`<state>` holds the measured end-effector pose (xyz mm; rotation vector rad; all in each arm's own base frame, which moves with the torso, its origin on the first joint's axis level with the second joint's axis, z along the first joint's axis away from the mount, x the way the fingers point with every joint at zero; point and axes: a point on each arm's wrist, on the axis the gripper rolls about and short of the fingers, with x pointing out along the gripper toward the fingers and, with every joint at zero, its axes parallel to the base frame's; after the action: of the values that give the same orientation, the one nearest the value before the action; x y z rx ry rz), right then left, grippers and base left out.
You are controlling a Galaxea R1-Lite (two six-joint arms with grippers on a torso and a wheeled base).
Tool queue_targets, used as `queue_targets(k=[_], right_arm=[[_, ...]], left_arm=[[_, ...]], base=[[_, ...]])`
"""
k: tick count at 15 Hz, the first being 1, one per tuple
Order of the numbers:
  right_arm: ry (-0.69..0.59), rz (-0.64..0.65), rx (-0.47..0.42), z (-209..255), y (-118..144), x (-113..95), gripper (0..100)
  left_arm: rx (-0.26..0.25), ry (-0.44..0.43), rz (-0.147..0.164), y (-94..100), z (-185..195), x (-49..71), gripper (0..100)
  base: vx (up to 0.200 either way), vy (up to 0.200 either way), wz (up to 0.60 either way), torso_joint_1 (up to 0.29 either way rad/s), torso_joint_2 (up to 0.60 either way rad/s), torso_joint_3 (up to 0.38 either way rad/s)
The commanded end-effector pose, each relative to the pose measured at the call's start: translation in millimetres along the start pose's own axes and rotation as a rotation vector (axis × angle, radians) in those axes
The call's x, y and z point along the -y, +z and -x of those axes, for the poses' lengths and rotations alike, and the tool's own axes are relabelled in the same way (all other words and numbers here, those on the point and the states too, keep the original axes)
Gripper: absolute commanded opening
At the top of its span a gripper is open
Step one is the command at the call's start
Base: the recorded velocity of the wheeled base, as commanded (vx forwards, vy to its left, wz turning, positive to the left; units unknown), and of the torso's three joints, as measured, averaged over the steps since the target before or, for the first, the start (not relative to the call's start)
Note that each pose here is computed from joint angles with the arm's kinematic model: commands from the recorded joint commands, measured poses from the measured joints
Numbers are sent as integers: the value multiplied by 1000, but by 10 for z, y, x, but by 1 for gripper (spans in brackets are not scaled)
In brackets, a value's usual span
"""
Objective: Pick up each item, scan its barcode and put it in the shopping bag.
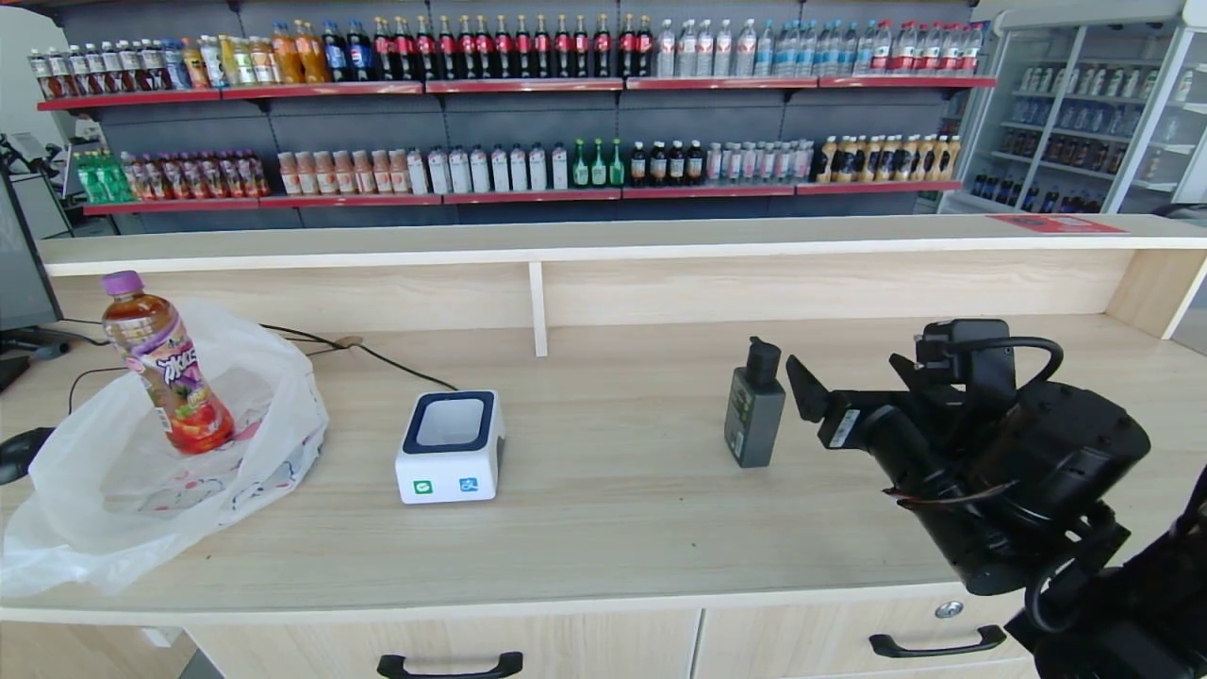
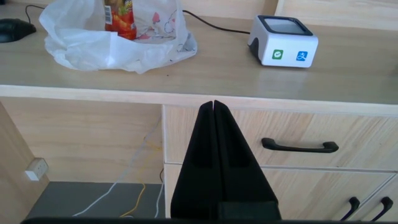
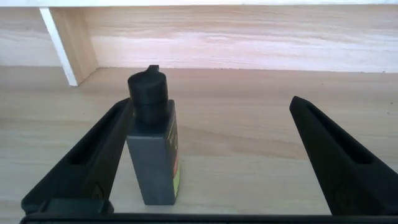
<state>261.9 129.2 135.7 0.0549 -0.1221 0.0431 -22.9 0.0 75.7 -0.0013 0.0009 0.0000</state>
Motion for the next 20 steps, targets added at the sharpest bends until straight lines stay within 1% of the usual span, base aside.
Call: queue_targets(k=[1,3,8,11,14,16,20], right_arm=[[8,-16,0,-98,-78,-175,100],[22,1,-37,-95,-205,-229,100],[22,11,-58,-282,-418,-329,100],[16,32,-93,-350,-598,-345,100],[7,34,-90,-457,-686,-372,100],[-4,32,-86,-508,-710,-350,100],[-5,17,-71,-571,-719,-376,100]], left_arm=[[-1,0,0,-3,-1,0,0],[1,0,0,1,1,0,0],[1,0,0,1,1,0,0],[1,0,0,1,1,0,0],[1,0,0,1,1,0,0],[1,0,0,1,1,0,0],[1,0,0,1,1,0,0]], base=[[0,0,0,0,0,0],[0,0,0,0,0,0],[0,0,0,0,0,0],[0,0,0,0,0,0],[0,0,0,0,0,0],[0,0,0,0,0,0],[0,0,0,0,0,0]])
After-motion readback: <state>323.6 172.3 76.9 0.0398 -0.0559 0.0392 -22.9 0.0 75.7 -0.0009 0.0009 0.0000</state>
